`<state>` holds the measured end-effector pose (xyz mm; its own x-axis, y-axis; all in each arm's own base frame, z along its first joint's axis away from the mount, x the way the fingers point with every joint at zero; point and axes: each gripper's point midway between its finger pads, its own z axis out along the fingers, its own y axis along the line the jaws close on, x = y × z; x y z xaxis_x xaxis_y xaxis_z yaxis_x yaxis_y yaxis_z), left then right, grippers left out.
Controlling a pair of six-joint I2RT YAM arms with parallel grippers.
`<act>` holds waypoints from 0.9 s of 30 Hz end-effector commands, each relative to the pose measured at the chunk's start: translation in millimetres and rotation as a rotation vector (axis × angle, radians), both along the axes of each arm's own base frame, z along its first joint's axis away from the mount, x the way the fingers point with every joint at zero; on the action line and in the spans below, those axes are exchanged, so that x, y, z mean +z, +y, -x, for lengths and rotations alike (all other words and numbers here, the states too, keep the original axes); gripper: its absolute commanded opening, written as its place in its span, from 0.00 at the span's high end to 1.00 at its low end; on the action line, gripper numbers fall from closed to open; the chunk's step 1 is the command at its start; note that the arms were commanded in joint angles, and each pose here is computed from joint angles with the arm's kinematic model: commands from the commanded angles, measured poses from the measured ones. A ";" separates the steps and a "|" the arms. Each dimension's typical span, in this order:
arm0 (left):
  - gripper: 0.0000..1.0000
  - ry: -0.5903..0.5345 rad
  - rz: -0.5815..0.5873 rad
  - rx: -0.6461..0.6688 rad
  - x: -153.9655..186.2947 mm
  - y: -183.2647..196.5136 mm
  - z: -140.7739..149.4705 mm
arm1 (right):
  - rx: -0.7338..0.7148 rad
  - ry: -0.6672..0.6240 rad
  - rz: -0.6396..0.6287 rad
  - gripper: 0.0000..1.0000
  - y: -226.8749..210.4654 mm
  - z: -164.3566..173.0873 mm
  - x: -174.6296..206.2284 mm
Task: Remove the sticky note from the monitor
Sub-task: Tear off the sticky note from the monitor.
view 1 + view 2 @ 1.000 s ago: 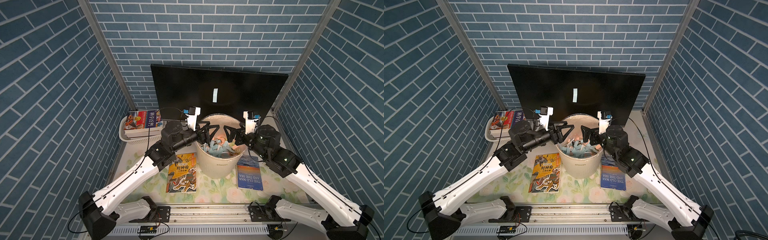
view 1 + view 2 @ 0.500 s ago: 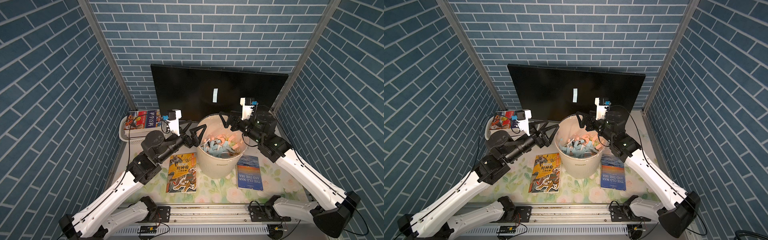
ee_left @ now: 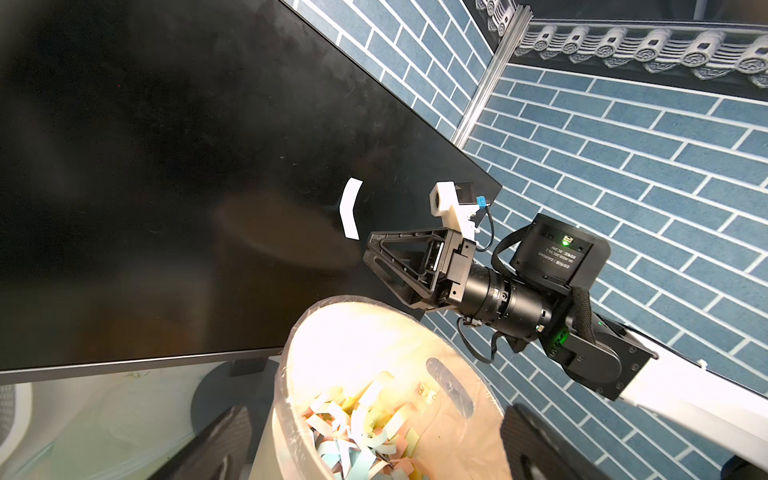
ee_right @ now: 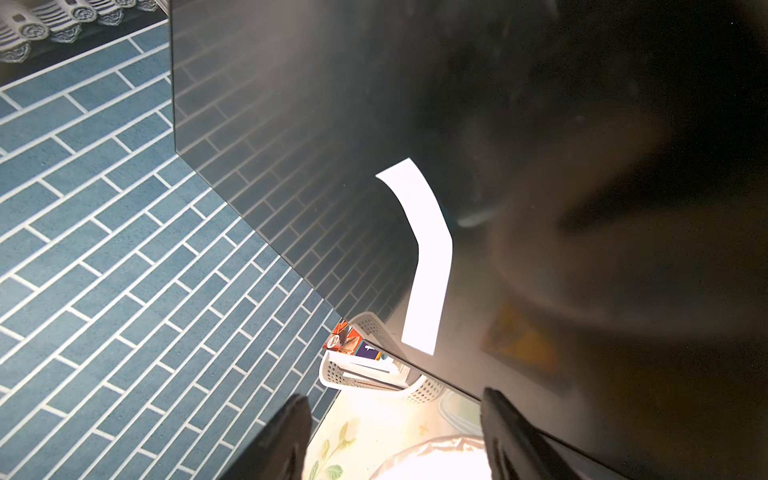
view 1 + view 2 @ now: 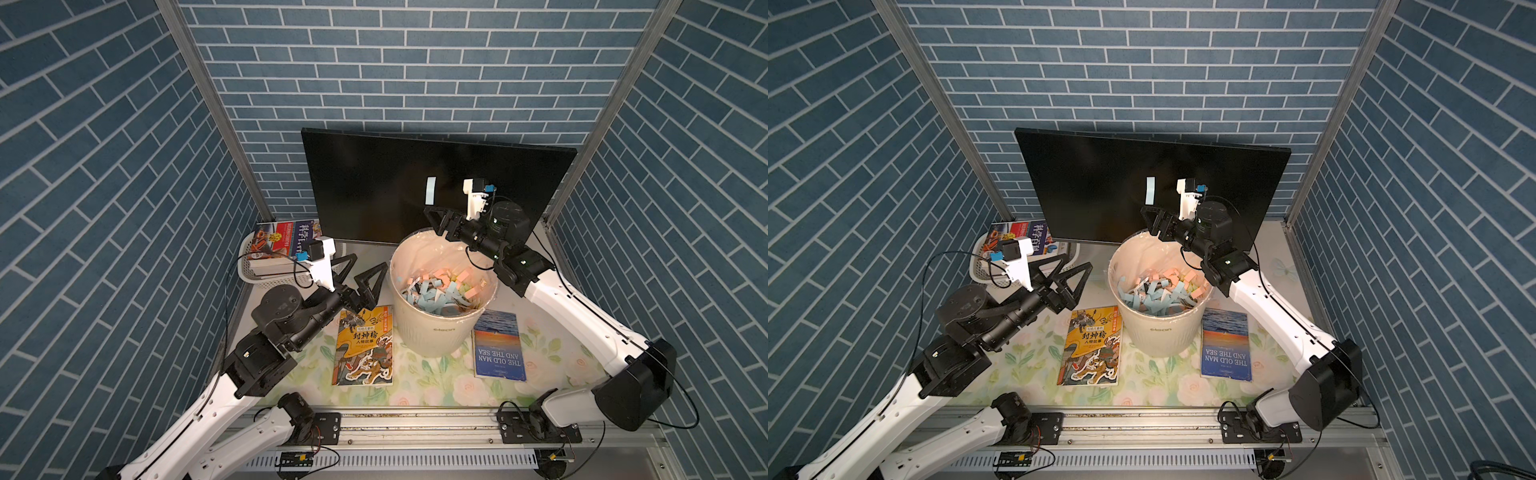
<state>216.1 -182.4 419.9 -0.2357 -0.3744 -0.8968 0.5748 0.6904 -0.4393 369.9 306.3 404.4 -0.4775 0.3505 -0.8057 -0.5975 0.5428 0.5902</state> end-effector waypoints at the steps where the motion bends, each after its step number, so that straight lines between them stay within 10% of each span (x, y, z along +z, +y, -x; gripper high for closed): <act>1: 0.00 0.002 -0.038 0.053 -9.0 15.2 2.9 | 0.035 -0.042 -0.072 0.37 5.7 -4.1 27.2; 27: 0.00 -0.022 -0.064 0.134 -7.9 53.7 24.7 | 0.056 -0.031 -0.126 0.85 22.0 -35.3 20.7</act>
